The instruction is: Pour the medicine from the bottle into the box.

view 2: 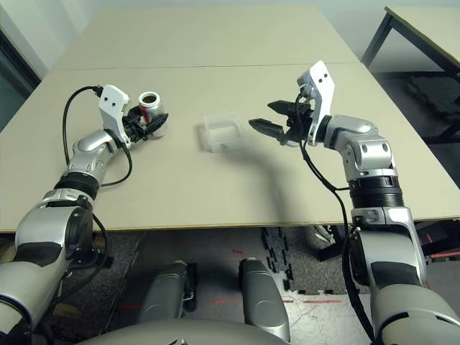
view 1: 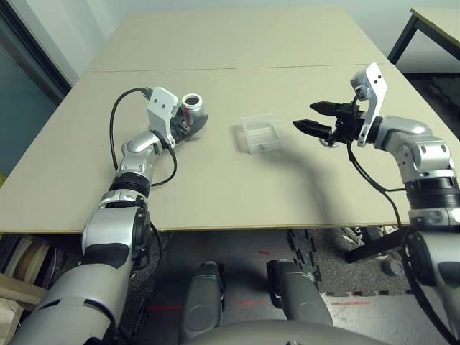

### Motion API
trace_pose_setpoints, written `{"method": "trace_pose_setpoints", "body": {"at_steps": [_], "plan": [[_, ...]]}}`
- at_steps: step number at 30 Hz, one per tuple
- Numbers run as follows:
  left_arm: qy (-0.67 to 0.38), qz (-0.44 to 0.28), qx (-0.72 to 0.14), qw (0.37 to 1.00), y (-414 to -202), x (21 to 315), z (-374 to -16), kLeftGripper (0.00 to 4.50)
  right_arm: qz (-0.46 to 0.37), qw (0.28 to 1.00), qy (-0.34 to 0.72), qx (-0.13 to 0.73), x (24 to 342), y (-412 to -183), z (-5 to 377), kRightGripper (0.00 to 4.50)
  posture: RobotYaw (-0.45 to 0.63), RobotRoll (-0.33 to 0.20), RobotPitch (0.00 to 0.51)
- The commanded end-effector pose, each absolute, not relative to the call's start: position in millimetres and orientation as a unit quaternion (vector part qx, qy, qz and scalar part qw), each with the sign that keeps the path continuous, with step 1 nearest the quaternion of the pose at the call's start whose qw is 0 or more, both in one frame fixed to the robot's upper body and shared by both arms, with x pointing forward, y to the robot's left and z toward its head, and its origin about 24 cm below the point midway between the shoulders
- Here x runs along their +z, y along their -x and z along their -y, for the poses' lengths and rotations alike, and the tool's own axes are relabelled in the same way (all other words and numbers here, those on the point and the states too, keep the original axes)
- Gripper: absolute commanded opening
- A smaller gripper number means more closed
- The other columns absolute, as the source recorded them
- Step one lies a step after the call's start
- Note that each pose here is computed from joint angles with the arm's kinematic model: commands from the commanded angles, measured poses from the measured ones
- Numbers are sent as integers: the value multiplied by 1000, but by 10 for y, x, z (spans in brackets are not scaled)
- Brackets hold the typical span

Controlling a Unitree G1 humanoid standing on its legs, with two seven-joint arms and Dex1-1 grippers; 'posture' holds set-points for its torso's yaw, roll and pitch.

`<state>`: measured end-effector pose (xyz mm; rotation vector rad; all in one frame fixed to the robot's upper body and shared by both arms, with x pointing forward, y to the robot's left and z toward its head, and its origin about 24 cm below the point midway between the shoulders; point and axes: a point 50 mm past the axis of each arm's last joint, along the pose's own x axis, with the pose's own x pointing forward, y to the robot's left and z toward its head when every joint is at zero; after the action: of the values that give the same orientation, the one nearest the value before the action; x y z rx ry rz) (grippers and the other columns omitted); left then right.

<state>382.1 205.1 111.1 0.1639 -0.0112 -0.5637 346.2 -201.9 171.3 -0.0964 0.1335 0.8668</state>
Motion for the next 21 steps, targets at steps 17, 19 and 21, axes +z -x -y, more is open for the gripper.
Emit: {"method": "trace_pose_setpoints", "body": {"at_steps": [17, 19, 21], "plan": [[-28, -17, -260, 965, -3726, 900, -2173, 2658, -55, 913, 56, 400, 1765, -3412, 2114, 4500, -124, 0, 115], [-20, -17, -261, 965, -3714, 882, -2176, 2658, -54, 914, 57, 398, 1775, -3414, 2118, 4500, -124, 0, 113], [-16, -18, -262, 965, -3708, 870, -2175, 2658, -53, 914, 57, 398, 1781, -3413, 2121, 4500, -124, 0, 116]]}}
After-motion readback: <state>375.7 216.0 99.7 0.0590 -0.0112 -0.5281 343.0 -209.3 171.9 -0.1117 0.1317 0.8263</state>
